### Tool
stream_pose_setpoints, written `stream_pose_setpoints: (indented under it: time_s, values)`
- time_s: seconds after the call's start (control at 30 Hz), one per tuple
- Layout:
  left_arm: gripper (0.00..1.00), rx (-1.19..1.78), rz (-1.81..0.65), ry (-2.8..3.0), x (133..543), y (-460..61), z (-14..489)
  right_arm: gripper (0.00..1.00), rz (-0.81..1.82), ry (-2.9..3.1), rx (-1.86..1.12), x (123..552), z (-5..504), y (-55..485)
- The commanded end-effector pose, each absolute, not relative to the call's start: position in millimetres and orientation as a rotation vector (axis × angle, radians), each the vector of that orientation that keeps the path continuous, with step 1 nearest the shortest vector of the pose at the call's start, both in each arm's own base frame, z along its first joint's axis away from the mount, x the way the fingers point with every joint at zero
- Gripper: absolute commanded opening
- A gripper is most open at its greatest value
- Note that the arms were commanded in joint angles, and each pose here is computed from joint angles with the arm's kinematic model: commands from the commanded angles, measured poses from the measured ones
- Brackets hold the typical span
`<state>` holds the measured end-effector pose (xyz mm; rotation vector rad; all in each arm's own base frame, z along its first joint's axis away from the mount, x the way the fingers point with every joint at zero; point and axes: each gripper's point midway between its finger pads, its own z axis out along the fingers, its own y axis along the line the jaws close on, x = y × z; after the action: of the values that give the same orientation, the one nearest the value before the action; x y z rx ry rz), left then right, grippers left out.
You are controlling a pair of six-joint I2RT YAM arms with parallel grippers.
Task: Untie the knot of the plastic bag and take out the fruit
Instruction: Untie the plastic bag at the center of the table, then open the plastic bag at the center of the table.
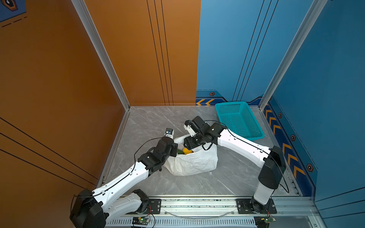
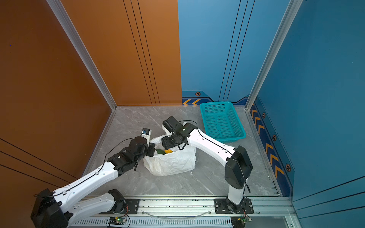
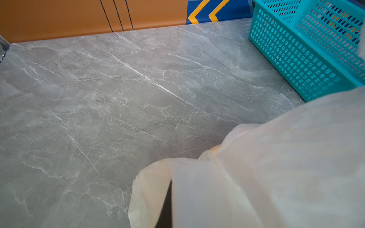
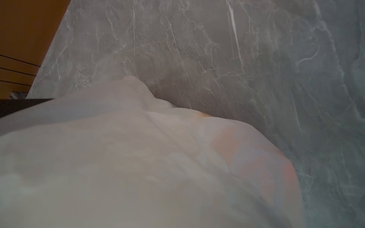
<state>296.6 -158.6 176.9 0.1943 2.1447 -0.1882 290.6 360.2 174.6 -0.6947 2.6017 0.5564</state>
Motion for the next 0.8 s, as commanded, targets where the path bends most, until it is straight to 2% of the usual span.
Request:
stream_pose_setpoints:
  time_s: [0.0, 0.1, 0.27, 0.43, 0.57, 0.77]
  values:
    - [0.0, 0.149, -0.198, 2.046, 302, -160, 193, 0.7, 0.538, 2.636, -0.541, 315, 144, 360]
    - [0.0, 0.162, -0.194, 2.037, 305, -162, 190, 0.8, 0.53, 2.565, -0.326, 361, 133, 346]
    - [0.0, 0.184, -0.196, 2.033, 310, -169, 188, 0.89, 0.273, 2.378, -0.072, 433, 154, 289]
    - [0.0, 0.197, -0.205, 1.982, 328, -184, 197, 0.92, 0.113, 2.297, 0.008, 465, 168, 241]
    - [0.0, 0.213, -0.198, 1.918, 353, -201, 215, 0.93, 0.137, 2.332, -0.068, 460, 169, 234]
    - [0.0, 0.22, -0.23, 1.899, 357, -215, 226, 0.93, 0.299, 2.45, -0.331, 392, 173, 269]
